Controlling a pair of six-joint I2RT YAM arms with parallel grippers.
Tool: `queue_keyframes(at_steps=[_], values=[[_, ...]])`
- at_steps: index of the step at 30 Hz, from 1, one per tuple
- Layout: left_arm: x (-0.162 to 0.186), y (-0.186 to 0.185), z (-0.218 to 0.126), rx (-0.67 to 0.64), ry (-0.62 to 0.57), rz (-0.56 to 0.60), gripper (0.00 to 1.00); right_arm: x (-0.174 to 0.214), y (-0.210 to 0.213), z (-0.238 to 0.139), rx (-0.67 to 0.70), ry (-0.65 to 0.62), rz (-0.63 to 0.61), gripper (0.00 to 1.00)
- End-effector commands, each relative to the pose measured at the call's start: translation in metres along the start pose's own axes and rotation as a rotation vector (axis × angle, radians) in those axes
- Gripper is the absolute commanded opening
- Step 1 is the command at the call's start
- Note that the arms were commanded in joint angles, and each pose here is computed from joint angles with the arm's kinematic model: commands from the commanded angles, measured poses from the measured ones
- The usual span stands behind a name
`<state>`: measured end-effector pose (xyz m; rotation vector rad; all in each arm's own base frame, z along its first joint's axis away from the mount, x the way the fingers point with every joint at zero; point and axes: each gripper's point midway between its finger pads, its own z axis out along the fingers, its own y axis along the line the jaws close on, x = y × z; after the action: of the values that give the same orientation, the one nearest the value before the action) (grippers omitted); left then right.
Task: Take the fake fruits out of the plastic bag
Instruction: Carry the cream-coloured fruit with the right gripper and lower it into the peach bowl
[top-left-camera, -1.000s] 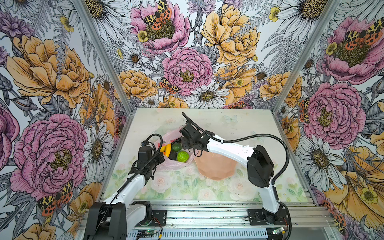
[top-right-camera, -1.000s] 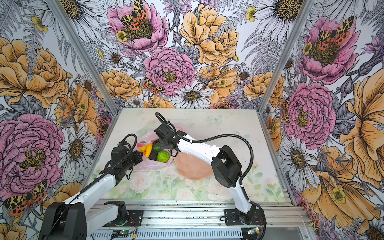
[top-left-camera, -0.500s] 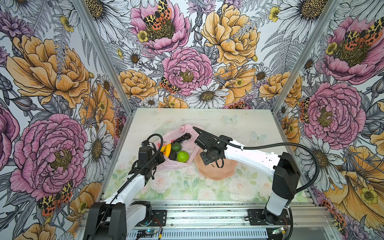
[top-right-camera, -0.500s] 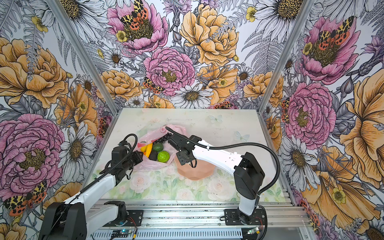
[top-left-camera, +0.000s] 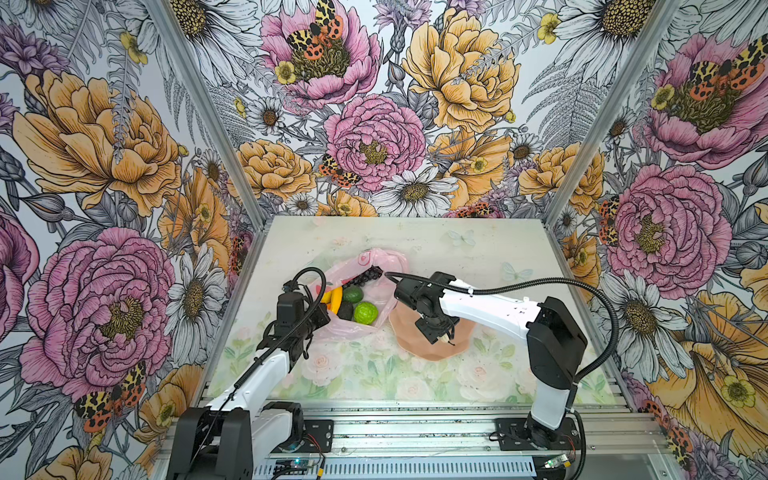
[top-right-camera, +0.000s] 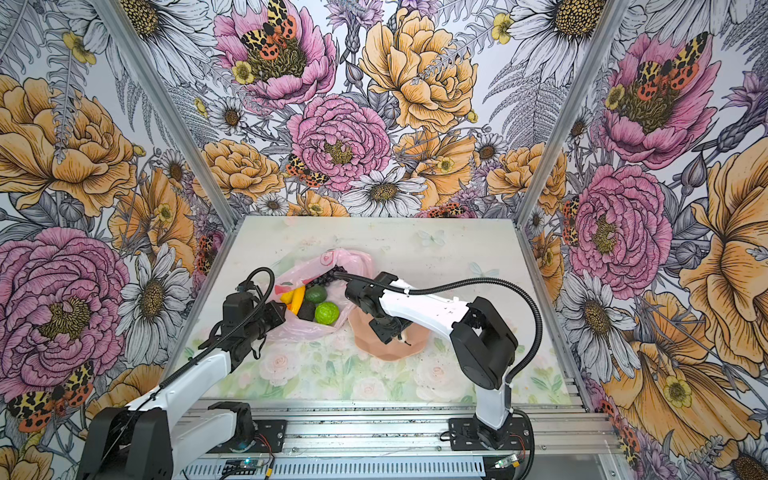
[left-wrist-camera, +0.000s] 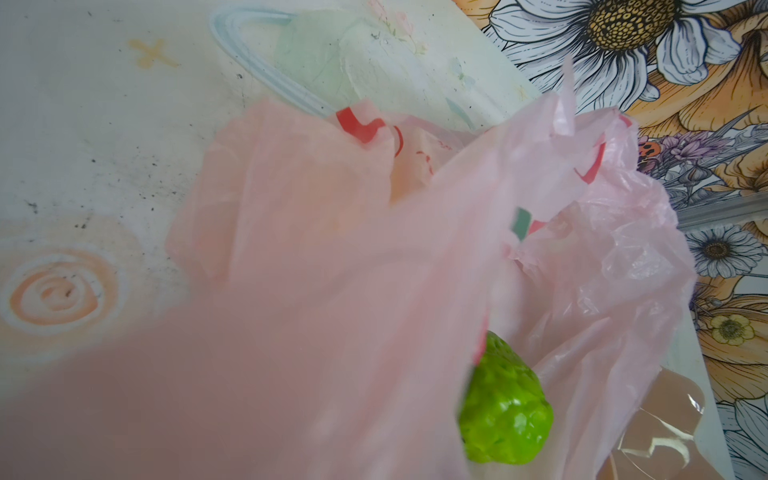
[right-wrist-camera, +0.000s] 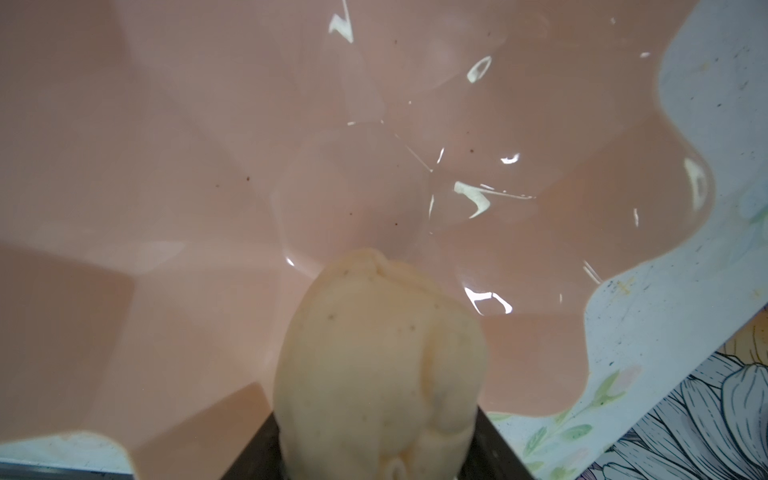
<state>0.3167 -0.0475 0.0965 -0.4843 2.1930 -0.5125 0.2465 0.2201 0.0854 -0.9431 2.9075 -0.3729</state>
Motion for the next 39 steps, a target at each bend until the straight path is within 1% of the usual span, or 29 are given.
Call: queue_keyframes(at_steps=[1, 15, 18, 23, 26, 32, 36, 39], values=[[-0.002, 0.000, -0.001, -0.004, -0.024, 0.030, 0.17, -0.003, -0.008, 0.004, 0.033, 0.026, -0.035, 0.54], [-0.002, 0.000, 0.000, -0.006, -0.022, 0.030, 0.17, -0.005, 0.000, 0.026, 0.018, 0.108, -0.108, 0.57], [-0.002, 0.001, 0.000, -0.007, -0.021, 0.029, 0.17, -0.003, 0.000, 0.028, 0.020, 0.123, -0.117, 0.60], [-0.002, 0.000, 0.000, -0.006, -0.021, 0.029, 0.17, -0.004, -0.001, 0.023, 0.018, 0.108, -0.113, 0.71], [-0.002, 0.001, -0.001, -0.006, -0.021, 0.029, 0.17, -0.006, -0.001, 0.021, 0.015, 0.102, -0.113, 0.75], [-0.003, 0.000, -0.001, -0.006, -0.025, 0.029, 0.17, -0.006, 0.001, 0.014, 0.005, 0.086, -0.108, 0.78], [-0.002, 0.000, -0.001, -0.007, -0.023, 0.030, 0.17, -0.007, 0.001, 0.001, -0.004, 0.053, -0.099, 0.81], [-0.002, 0.000, -0.001, -0.006, -0.021, 0.031, 0.17, -0.008, -0.002, -0.008, 0.006, 0.029, -0.086, 0.81]])
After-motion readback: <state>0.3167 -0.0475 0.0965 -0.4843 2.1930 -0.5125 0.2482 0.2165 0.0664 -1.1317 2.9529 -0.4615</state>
